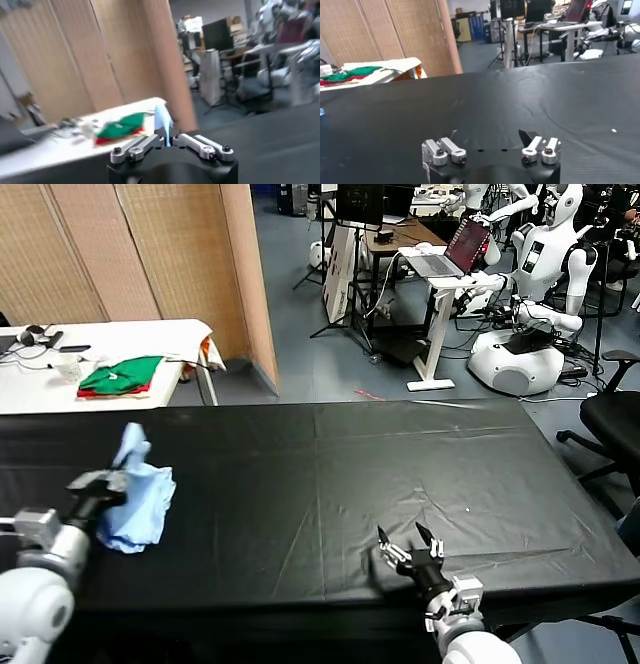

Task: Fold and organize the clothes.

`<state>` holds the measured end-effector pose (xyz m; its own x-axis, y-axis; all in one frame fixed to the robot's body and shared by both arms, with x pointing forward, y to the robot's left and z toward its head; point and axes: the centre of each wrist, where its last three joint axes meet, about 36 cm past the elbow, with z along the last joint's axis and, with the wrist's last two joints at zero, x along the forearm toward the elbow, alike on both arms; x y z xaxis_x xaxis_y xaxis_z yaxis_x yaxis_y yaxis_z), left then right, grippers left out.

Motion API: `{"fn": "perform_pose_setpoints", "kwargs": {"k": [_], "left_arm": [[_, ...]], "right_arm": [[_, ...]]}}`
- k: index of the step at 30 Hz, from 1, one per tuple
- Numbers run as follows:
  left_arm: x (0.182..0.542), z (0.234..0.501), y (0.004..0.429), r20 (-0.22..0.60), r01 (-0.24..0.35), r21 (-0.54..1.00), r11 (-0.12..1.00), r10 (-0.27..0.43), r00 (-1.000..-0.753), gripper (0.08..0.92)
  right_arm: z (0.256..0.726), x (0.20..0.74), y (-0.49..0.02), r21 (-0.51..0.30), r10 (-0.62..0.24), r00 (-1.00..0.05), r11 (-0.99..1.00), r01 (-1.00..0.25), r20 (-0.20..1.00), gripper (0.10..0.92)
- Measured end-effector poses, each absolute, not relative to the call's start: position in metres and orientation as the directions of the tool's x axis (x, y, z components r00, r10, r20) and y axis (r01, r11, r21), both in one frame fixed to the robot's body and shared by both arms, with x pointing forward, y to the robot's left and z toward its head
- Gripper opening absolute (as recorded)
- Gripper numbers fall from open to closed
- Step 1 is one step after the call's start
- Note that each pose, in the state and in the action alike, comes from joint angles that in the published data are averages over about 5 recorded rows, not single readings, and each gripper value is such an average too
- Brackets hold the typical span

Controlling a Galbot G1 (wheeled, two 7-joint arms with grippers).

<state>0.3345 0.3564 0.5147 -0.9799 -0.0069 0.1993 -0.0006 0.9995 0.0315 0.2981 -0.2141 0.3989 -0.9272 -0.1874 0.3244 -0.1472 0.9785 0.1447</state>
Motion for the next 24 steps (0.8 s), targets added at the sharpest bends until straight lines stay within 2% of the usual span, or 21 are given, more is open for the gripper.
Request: {"fn": "perform_pose_setpoints", "kwargs": {"k": [7, 12, 16, 19, 24], "left_arm": [[0.341, 0.482, 0.277, 0.208, 0.108, -0.224, 0.969, 0.156, -0.965, 0.180], [0.344, 0.449, 0.224, 0.229, 0.169, -0.303, 0.938, 0.243, -0.943, 0.180], [0.343, 0.435, 0.196, 0.240, 0.206, -0.343, 0.917, 0.297, -0.924, 0.203], [0.341, 0.434, 0.187, 0.226, 0.237, -0.364, 0.901, 0.332, -0.916, 0.331], [0.339, 0.436, 0.188, 0.180, 0.271, -0.363, 0.891, 0.352, -0.918, 0.650]], "right_arm": [[0.398, 0.296, -0.213, 0.145, -0.181, -0.928, 0.979, -0.140, 0.326, 0.907], [0.404, 0.301, -0.215, 0.166, -0.192, -0.928, 0.976, -0.145, 0.320, 0.907], [0.409, 0.307, -0.215, 0.194, -0.217, -0.922, 0.968, -0.160, 0.322, 0.907], [0.413, 0.312, -0.213, 0.230, -0.245, -0.911, 0.958, -0.174, 0.331, 0.907], [0.417, 0.324, -0.204, 0.300, -0.292, -0.888, 0.935, -0.187, 0.356, 0.907]]}}
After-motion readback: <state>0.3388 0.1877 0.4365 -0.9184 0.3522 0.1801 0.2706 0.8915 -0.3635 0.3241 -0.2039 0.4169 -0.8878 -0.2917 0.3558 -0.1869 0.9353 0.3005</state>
